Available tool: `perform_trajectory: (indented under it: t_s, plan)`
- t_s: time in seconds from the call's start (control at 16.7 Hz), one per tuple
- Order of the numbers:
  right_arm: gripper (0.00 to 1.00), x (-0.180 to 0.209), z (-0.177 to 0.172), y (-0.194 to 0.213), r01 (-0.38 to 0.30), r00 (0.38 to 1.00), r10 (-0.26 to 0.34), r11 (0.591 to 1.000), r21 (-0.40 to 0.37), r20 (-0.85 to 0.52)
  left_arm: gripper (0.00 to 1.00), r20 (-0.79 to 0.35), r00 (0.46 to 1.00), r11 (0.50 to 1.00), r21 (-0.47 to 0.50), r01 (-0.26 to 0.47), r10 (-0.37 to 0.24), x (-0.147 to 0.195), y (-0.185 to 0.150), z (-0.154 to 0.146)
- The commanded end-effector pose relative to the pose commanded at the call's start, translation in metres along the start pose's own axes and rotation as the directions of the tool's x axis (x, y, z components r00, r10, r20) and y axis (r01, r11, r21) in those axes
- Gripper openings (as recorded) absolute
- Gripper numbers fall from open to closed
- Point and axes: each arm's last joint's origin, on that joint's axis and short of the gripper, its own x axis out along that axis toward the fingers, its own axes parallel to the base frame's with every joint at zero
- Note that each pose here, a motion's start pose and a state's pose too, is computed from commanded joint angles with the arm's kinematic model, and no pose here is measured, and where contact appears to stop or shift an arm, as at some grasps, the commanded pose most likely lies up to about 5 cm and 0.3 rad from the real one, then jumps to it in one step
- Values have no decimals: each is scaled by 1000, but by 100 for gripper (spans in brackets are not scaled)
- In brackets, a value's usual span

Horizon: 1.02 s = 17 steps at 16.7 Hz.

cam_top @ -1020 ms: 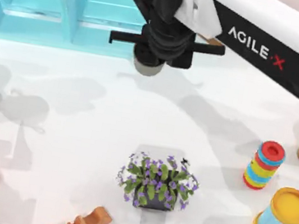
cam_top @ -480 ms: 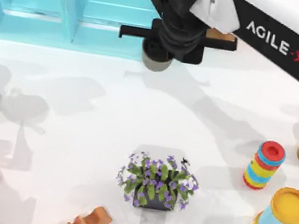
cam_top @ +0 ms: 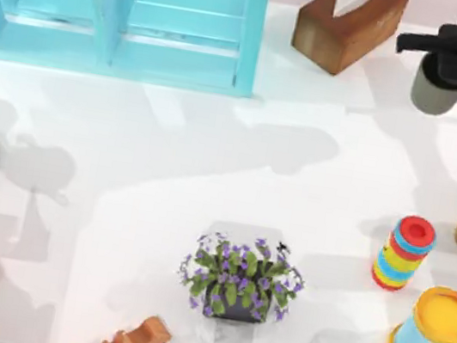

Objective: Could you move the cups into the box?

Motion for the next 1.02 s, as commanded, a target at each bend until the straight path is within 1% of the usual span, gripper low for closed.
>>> perform_trajectory:
  t_s: [0.12,0.3,0.42,0.48,0.6,0.72,1.02]
  plan:
    - [0,1,-6,-78,14,997,-14,1000,-5,-71,100,0,1000,1000,0,0,0,0,0,0]
    - [0,-6,-40,-184,0,986,0,1000,-3,-165,100,0,1000,1000,0,0,0,0,0,0]
    - [0,-15,-71,-234,-26,978,26,1000,2,-206,100,0,1000,1000,0,0,0,0,0,0]
    - [0,-19,-86,-251,-41,975,41,999,5,-219,100,0,1000,1000,0,0,0,0,0,0]
    - [0,-28,-109,-273,-67,970,68,998,11,-234,100,0,1000,1000,0,0,0,0,0,0]
    - [0,-32,-122,-283,-82,968,83,996,15,-237,100,0,1000,1000,0,0,0,0,0,0]
    - [0,-32,-122,-283,-83,968,83,997,13,-238,100,0,1000,1000,0,0,0,0,0,0]
